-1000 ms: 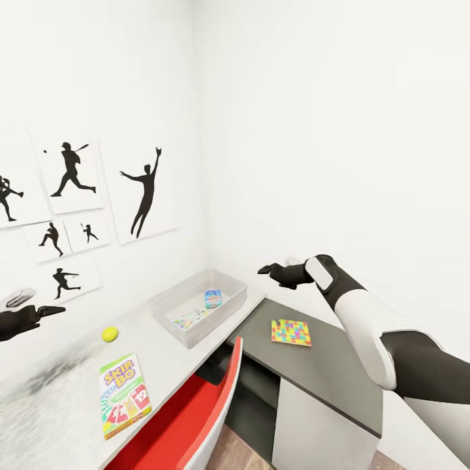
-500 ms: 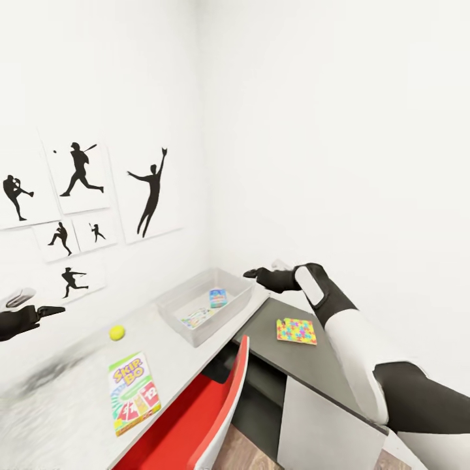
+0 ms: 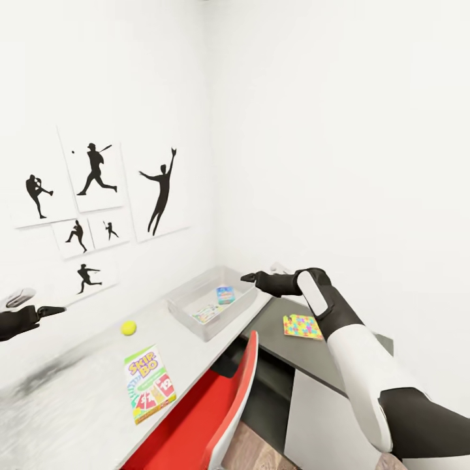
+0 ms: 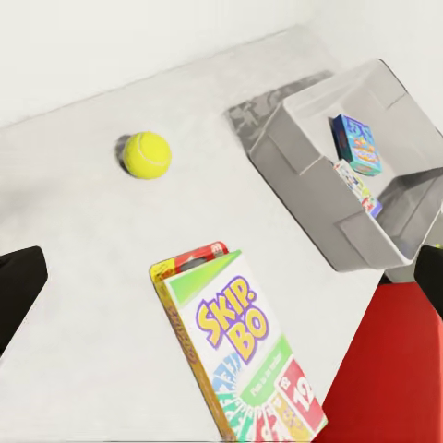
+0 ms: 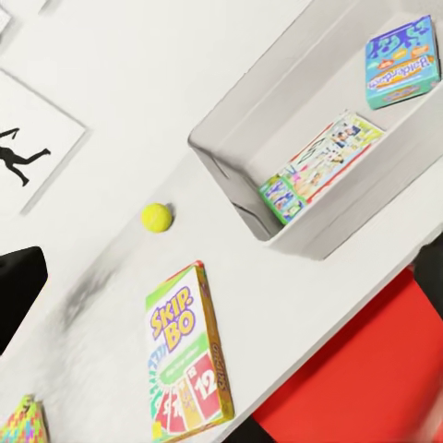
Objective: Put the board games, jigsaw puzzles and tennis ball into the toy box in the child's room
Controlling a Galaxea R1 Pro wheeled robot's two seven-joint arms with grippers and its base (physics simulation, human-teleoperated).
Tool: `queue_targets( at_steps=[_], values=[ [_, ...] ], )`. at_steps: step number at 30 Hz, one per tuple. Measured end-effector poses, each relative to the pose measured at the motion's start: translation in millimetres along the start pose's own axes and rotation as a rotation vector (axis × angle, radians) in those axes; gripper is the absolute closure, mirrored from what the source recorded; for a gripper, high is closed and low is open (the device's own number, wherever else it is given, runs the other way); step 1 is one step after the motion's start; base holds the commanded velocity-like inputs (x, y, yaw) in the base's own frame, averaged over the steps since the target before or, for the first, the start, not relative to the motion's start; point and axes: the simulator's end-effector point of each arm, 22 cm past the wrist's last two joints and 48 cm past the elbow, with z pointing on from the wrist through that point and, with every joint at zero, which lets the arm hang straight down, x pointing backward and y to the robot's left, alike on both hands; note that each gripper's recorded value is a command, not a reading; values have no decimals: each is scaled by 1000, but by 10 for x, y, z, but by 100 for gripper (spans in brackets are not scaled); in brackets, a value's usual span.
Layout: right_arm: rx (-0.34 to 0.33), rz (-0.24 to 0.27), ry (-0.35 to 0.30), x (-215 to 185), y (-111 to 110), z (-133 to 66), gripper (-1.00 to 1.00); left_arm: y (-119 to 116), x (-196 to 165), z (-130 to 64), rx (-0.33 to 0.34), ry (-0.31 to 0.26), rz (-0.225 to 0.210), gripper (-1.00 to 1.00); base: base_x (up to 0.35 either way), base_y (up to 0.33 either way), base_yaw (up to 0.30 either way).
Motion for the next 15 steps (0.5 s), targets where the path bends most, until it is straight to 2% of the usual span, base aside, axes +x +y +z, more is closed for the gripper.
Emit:
queue_targets(
  at_steps=[5,10,15],
  values=[
    [-1,0,1,13,24,15,-100,36,2,0,-16,1,1,-100,-25,81,0],
    [-3,1,5,32,47,32,-100,180,-1,-9,-80,-1,-1,-100,-15,188,0],
    [-3,3,6,40,42,39,-100,282,0,-19,-127,-1,0,-100,-9,58,0]
  ],
)
